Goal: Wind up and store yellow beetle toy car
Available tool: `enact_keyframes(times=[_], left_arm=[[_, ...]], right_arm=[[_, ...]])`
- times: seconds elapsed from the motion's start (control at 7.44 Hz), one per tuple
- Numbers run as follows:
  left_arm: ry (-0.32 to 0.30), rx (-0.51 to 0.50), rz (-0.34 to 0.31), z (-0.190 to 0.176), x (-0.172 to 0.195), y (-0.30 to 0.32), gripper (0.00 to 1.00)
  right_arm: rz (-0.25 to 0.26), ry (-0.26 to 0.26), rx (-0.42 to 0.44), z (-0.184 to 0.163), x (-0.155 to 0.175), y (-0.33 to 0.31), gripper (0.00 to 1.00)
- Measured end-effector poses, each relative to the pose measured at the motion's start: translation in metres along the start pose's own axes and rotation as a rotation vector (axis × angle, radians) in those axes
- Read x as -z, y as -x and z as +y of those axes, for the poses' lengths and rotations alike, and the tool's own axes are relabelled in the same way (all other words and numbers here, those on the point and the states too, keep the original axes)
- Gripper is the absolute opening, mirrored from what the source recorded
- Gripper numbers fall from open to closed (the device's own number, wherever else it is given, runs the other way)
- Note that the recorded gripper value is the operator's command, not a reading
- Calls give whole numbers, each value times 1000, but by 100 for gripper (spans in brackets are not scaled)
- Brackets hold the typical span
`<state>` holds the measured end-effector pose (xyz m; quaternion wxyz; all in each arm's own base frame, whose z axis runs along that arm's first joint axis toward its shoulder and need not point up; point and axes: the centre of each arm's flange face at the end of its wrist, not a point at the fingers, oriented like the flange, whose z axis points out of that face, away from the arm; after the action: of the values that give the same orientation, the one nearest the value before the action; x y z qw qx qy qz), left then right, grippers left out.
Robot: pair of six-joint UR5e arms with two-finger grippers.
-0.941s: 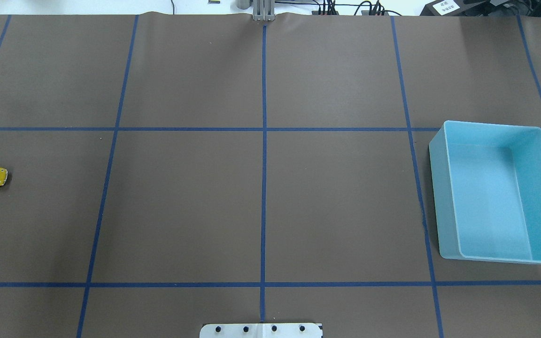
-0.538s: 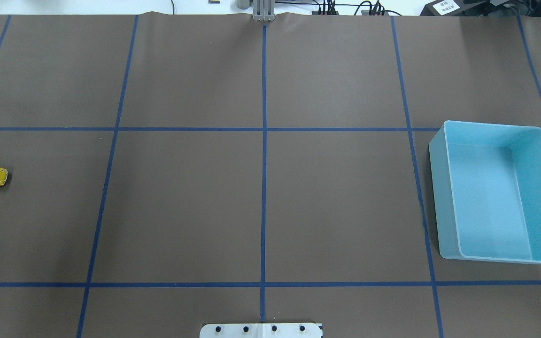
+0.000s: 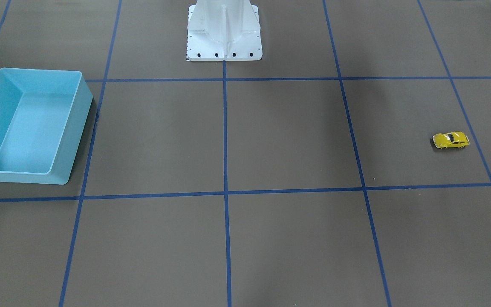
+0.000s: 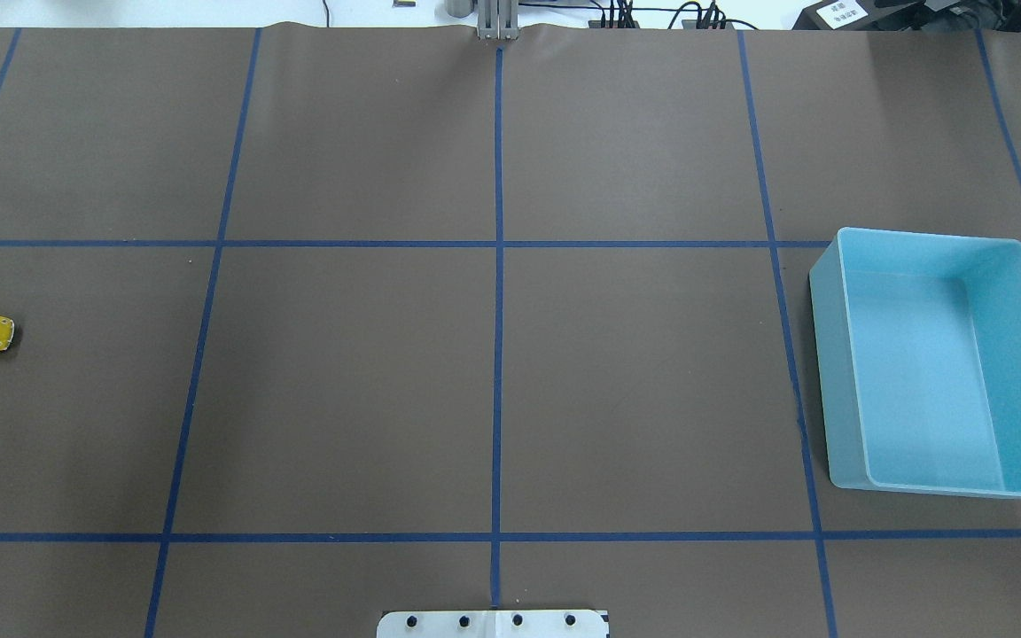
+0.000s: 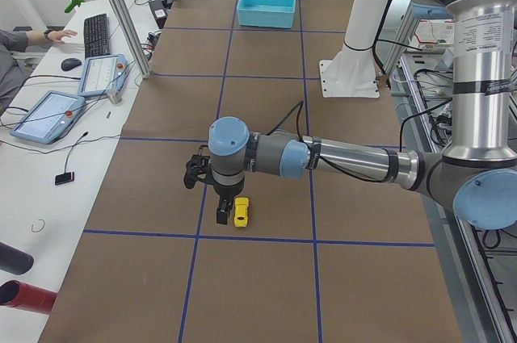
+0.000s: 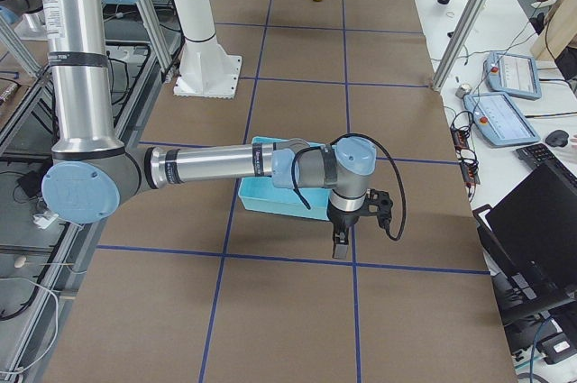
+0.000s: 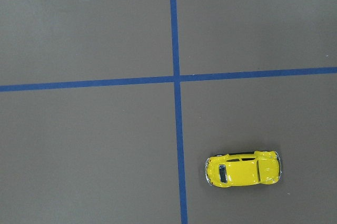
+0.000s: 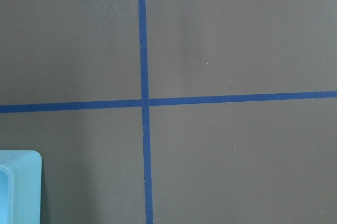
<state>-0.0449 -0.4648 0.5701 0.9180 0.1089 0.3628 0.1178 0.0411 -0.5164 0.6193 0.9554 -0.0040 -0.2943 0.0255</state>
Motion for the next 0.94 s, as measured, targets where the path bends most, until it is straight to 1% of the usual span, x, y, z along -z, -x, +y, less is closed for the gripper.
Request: enact_keyframes(times=[0.13,0.27,0.54,0.67,0.94], left_arm=[[-2,-92,5,-10,-1,-13,100],[10,-223,16,-19,-10,-29,100],[31,-539,38,-25,-25,-46,100],[40,-697,35,-23,-34,-52,100],[26,-980,-11,-16,-53,-60,100]], right_arm=[[0,-2,2,0,0,0,100],[-1,-5,4,-1,1,1,100],[-1,-8,5,-3,2,2,100],[-1,-8,6,-3,3,2,100],[0,-8,6,-4,2,2,100]])
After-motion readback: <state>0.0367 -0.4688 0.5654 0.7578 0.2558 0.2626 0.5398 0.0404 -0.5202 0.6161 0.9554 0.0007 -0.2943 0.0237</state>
